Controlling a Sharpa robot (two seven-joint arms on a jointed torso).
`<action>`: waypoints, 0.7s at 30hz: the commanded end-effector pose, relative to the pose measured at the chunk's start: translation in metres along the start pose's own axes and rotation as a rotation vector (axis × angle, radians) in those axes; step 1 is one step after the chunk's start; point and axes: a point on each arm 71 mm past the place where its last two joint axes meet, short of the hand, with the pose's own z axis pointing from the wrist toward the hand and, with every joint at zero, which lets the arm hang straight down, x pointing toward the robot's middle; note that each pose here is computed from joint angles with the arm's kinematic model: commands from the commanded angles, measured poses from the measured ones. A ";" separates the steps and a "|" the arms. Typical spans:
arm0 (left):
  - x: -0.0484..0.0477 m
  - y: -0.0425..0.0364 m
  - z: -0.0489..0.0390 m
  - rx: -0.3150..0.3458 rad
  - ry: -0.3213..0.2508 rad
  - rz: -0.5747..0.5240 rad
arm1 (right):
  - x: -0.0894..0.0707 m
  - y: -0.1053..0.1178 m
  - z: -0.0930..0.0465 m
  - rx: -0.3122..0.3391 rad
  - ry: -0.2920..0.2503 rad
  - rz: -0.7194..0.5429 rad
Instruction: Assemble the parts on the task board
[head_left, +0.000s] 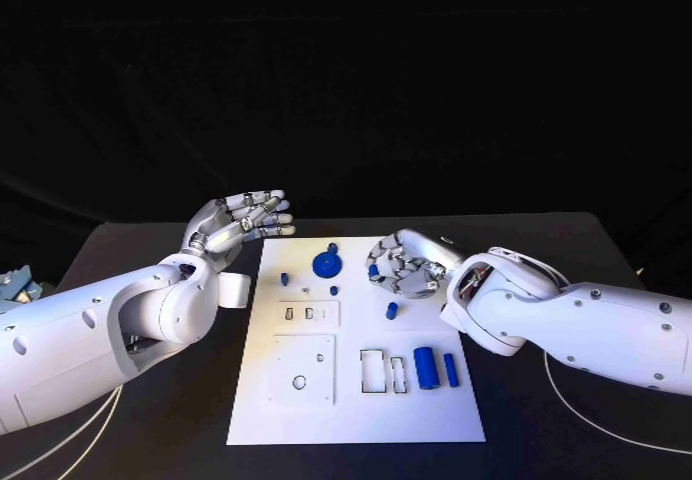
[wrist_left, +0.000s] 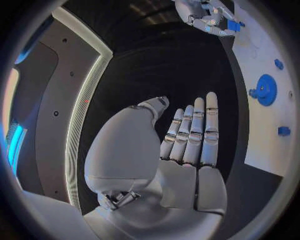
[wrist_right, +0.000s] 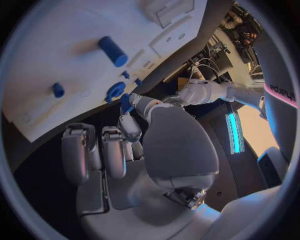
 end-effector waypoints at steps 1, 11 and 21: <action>0.0009 -0.0003 0.0012 0.004 0.011 -0.009 | 0.013 0.017 0.005 -0.001 0.055 -0.031; 0.0032 0.0017 0.0037 0.001 0.014 -0.015 | 0.041 0.053 0.023 -0.051 0.131 -0.078; 0.0049 0.0025 0.0047 -0.001 0.017 -0.018 | 0.074 0.064 0.030 -0.026 0.159 -0.124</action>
